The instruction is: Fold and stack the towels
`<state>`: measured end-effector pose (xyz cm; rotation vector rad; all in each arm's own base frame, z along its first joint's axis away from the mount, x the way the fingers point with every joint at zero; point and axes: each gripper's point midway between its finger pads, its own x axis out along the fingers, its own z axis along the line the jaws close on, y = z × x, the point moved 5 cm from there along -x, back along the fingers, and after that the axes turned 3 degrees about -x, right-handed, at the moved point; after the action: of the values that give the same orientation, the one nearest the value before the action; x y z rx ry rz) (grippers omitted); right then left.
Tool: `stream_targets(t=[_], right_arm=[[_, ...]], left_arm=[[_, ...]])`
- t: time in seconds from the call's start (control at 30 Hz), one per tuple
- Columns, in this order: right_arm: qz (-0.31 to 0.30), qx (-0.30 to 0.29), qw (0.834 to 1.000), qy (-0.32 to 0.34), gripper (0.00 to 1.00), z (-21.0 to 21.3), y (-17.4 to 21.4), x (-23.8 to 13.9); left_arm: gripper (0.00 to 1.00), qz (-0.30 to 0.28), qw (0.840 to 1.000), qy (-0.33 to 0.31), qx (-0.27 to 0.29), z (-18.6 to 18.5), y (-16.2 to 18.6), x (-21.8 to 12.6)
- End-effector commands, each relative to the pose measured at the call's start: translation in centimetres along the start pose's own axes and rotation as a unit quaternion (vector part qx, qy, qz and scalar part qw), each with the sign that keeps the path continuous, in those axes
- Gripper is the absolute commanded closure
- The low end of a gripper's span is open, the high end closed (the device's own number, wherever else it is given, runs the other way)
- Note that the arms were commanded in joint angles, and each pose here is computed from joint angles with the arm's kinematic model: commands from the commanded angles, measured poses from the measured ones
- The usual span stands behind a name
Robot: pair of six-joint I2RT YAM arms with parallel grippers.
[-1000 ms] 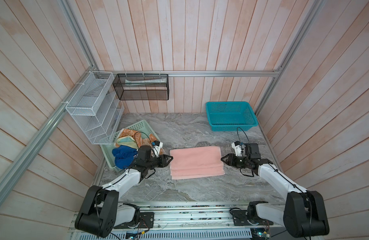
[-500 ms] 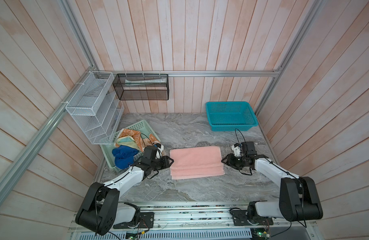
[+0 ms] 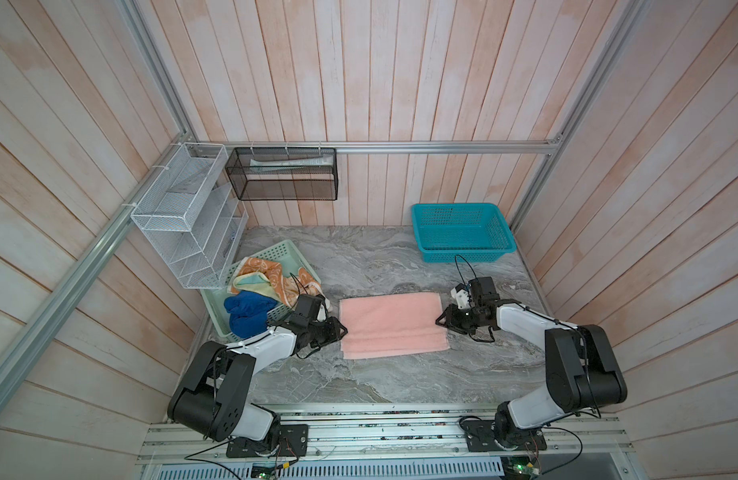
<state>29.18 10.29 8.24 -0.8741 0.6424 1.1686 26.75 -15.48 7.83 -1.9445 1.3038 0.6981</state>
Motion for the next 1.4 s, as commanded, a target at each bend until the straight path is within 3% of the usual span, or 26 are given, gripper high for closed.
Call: stream_targets(t=[0.0, 0.13, 0.4, 0.67, 0.7, 0.77, 0.83, 0.87, 1.0, 1.13, 1.37], right_arm=[[-0.002, -0.015, 1.000, -0.005, 0.80, 0.8, -0.7, -0.2], [-0.005, -0.019, 1.000, -0.004, 0.97, 1.2, -0.9, -1.0], [-0.006, -0.030, 0.999, 0.010, 1.00, 3.0, -1.1, -4.9], [0.033, 0.001, 0.999, 0.029, 1.00, 1.4, 3.4, -5.1], [0.034, 0.007, 0.999, 0.029, 1.00, 1.1, 3.8, -4.8], [0.051, 0.021, 0.998, 0.035, 0.70, 0.2, 4.9, -3.9], [0.060, 0.025, 0.997, 0.037, 0.54, 0.0, 5.0, -3.5], [0.059, 0.024, 0.997, 0.039, 0.47, 0.0, 4.7, -3.5], [0.034, 0.011, 0.998, 0.055, 0.40, 0.3, 2.8, -4.0], [0.038, 0.013, 0.998, 0.057, 0.37, -0.1, 1.6, -2.7], [0.058, 0.024, 0.997, 0.053, 0.32, -0.3, 1.1, 0.4]], left_arm=[[0.78, -0.013, 1.000, 0.020, 0.016, -1.5, -1.1, -0.4], [1.00, -0.021, 0.999, 0.021, 0.029, -2.4, -1.5, -1.4], [1.00, -0.027, 0.999, 0.024, 0.037, -4.3, -1.7, -4.7], [1.00, 0.018, 0.999, 0.012, -0.033, -1.4, 3.0, -5.0], [0.92, 0.026, 0.999, 0.007, -0.045, -0.7, 3.7, -4.7], [0.62, 0.049, 0.997, -0.001, -0.066, 0.7, 5.2, -4.0], [0.47, 0.062, 0.995, -0.016, -0.078, 1.4, 5.9, -3.8], [0.44, 0.063, 0.995, -0.026, -0.077, 1.5, 5.9, -4.0], [0.44, 0.027, 0.997, -0.050, -0.049, 0.7, 4.1, -5.1], [0.51, -0.004, 0.999, -0.030, -0.020, -1.7, 1.6, -5.2], [0.52, 0.030, 0.998, 0.050, 0.032, -9.5, 0.2, 0.4]])
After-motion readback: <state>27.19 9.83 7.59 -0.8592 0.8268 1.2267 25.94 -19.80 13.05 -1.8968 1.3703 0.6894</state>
